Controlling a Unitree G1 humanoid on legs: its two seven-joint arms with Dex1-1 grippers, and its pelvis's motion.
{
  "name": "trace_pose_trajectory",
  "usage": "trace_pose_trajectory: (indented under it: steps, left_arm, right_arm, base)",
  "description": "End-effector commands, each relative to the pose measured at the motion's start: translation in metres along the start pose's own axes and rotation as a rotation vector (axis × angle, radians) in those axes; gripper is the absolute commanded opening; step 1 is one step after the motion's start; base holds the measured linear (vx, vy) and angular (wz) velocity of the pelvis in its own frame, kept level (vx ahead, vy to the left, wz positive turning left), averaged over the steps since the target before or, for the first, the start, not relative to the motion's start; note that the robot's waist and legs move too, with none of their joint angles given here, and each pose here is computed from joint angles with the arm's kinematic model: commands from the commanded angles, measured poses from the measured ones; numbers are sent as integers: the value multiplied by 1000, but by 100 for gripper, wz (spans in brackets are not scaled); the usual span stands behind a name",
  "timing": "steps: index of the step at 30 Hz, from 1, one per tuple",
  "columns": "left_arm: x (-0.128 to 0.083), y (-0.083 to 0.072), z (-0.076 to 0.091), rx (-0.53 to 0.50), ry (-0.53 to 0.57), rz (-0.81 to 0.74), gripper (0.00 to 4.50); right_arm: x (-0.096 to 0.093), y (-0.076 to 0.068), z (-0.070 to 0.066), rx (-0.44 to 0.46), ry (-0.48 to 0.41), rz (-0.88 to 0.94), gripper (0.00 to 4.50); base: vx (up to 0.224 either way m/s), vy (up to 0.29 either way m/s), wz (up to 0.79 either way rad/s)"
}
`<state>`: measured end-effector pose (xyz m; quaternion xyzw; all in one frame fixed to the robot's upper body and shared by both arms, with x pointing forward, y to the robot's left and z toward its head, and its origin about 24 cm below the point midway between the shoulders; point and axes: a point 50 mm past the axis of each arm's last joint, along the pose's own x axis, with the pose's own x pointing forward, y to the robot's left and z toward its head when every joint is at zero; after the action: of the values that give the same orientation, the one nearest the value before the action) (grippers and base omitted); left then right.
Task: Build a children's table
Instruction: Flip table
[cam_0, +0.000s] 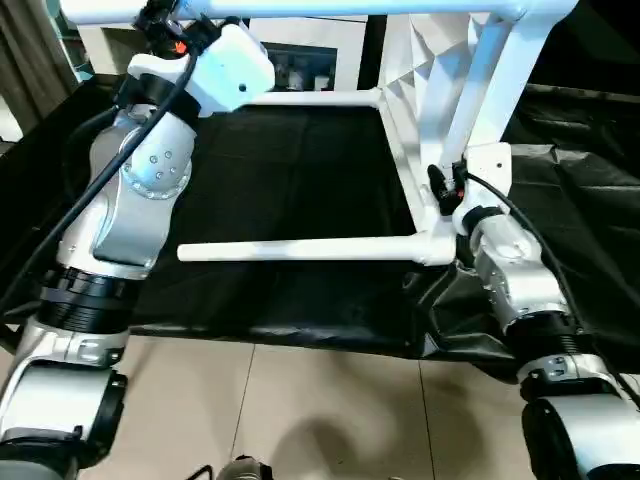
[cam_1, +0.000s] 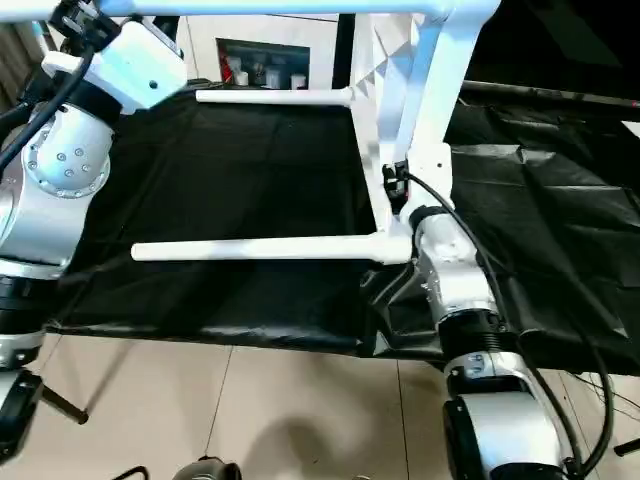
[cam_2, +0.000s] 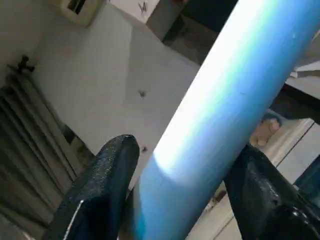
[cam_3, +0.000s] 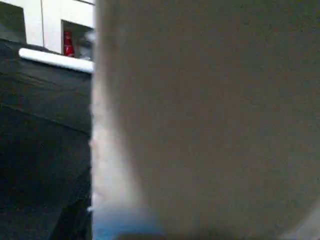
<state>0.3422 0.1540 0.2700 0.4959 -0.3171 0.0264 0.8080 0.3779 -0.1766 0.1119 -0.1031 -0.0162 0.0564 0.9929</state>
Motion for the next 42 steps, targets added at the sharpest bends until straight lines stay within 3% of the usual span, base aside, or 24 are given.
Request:
trace_pose_trajectory:
  steps: [1,8,10,13,15,19,21,26,30,31,34,37,42]
  left_arm:
    - [1,-3,-10,-85,67,-10,268]
    - [2,-2,-11,-207,98,5,256]
    - [1,-3,-16,-398,159,34,255]
    - [1,-4,-17,-529,188,50,254]
    - [2,-3,-17,-572,196,60,254]
    - [3,-10,-20,-805,262,106,254]
    - [2,-12,-21,-835,280,100,253]
    - [-4,-31,-28,-901,387,10,253]
    - [-12,-42,-37,-885,455,-36,250]
    - [-19,-45,-46,-868,511,-39,245]
    - [-23,-45,-50,-851,538,-29,234]
    - [-32,-47,-59,-819,583,-44,223]
    - [-37,-49,-61,-820,600,-64,200]
  right_arm:
    - [4,-4,38,-109,-152,38,204]
    - [3,-13,56,-185,-207,40,204]
    - [3,-31,79,-244,-256,18,204]
    - [3,-51,105,-352,-299,1,204]
    - [3,-57,112,-383,-309,-7,204]
    - [5,-79,155,-568,-346,-22,199]
    - [6,-81,165,-600,-351,-12,197]
    - [11,-79,193,-727,-342,70,195]
    - [17,-70,202,-839,-308,155,195]
    - [21,-60,207,-917,-293,220,195]
    - [23,-56,212,-958,-283,241,195]
    - [28,-45,230,-1041,-297,236,195]
    - [30,-39,244,-1081,-303,228,195]
  base:
    - [0,0,0]
    - [0,0,0]
    - [0,0,0]
    - [0,0,0]
    - [0,0,0]
    - [0,0,0]
    - [0,0,0]
    - [0,0,0]
    - [0,0,0]
    - [0,0,0]
    - [0,0,0]
    - [0,0,0]
    - [0,0,0]
